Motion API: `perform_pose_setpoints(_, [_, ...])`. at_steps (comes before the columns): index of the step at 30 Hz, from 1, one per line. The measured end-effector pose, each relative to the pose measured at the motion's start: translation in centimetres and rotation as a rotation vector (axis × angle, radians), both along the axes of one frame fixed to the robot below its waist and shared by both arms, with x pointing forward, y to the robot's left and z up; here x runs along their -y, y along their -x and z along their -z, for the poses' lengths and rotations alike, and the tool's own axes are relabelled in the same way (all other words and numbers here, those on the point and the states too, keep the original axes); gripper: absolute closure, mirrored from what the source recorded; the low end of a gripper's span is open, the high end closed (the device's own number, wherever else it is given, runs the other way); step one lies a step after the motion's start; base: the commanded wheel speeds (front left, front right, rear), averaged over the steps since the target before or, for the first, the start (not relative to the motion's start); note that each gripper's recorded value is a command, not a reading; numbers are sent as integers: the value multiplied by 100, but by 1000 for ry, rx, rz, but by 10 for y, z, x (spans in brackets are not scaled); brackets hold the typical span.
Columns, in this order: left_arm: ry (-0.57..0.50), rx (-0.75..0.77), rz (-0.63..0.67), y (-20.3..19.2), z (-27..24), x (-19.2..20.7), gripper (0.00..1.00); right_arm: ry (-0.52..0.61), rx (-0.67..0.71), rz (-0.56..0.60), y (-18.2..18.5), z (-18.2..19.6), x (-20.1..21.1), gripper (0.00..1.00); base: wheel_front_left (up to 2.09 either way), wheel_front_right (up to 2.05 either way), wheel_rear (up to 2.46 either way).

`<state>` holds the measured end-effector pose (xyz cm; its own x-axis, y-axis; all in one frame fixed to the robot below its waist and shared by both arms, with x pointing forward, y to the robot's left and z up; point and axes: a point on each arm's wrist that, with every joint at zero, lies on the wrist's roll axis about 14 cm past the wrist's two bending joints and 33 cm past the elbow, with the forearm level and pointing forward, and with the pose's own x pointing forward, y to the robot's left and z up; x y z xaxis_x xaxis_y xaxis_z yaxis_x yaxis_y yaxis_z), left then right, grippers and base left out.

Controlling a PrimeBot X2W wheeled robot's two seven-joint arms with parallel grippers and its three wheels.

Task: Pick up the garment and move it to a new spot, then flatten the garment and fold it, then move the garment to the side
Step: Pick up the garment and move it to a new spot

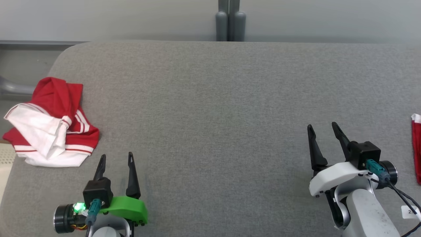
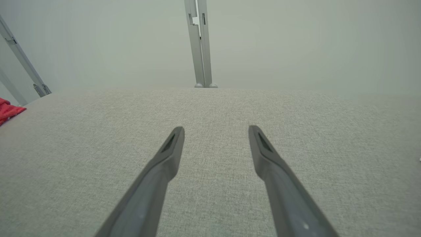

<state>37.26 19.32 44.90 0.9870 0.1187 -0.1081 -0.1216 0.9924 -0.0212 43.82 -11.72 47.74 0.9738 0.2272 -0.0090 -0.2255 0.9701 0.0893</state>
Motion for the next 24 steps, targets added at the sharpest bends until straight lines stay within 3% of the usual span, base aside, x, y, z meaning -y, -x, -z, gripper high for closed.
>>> perform_pose_setpoints(24, [-1, -23, -360, 77, 1, -98, 0, -27, -3, -324, -14, 6, -126, 0, 0, 0, 0])
